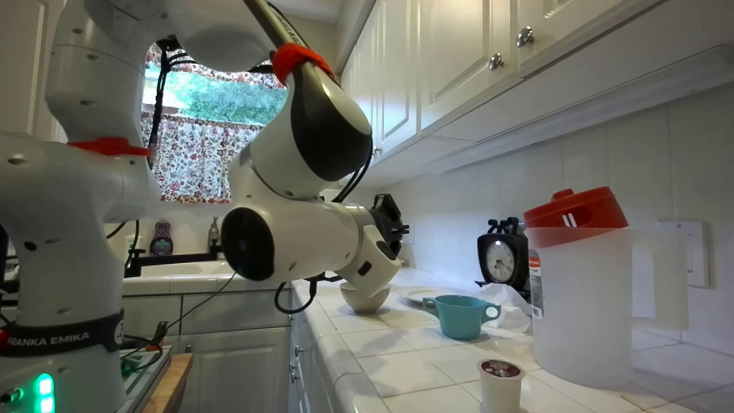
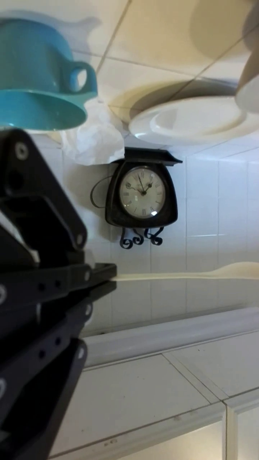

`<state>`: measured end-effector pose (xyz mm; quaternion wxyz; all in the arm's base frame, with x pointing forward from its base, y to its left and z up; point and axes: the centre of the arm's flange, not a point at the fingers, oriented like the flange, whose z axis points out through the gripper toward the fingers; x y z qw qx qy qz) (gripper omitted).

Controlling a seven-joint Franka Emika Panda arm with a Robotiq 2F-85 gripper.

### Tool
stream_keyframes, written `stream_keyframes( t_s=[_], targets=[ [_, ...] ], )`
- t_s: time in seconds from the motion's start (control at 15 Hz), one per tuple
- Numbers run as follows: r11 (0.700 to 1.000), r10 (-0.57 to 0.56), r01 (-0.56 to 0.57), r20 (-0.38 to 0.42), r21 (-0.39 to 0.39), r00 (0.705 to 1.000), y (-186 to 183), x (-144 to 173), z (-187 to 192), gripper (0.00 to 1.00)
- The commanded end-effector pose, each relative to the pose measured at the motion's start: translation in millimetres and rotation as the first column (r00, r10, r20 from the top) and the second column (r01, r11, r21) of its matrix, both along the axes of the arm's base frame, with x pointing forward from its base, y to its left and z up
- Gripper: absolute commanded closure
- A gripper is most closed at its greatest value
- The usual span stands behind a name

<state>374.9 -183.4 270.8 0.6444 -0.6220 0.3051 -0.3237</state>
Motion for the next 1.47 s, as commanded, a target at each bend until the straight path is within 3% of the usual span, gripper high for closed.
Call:
stream_keyframes(
  t_s=[0.0, 0.6, 1.0, 1.4],
  targets=[
    [0.998, -0.057, 0.056, -0.086, -0.015, 0.995, 0.5, -10.8, 7.8, 0.99],
    [0.967, -0.224, 0.208, -0.1, -0.144, 0.969, -3.8, -26.1, 13.7, 0.99],
    [0.938, -0.259, 0.251, -0.002, -0.241, 0.966, -26.7, -31.2, 23.7, 0.99],
    [0.905, -0.312, 0.322, 0.079, -0.28, 0.947, -43.4, -44.4, 18.1, 0.99]
  ],
)
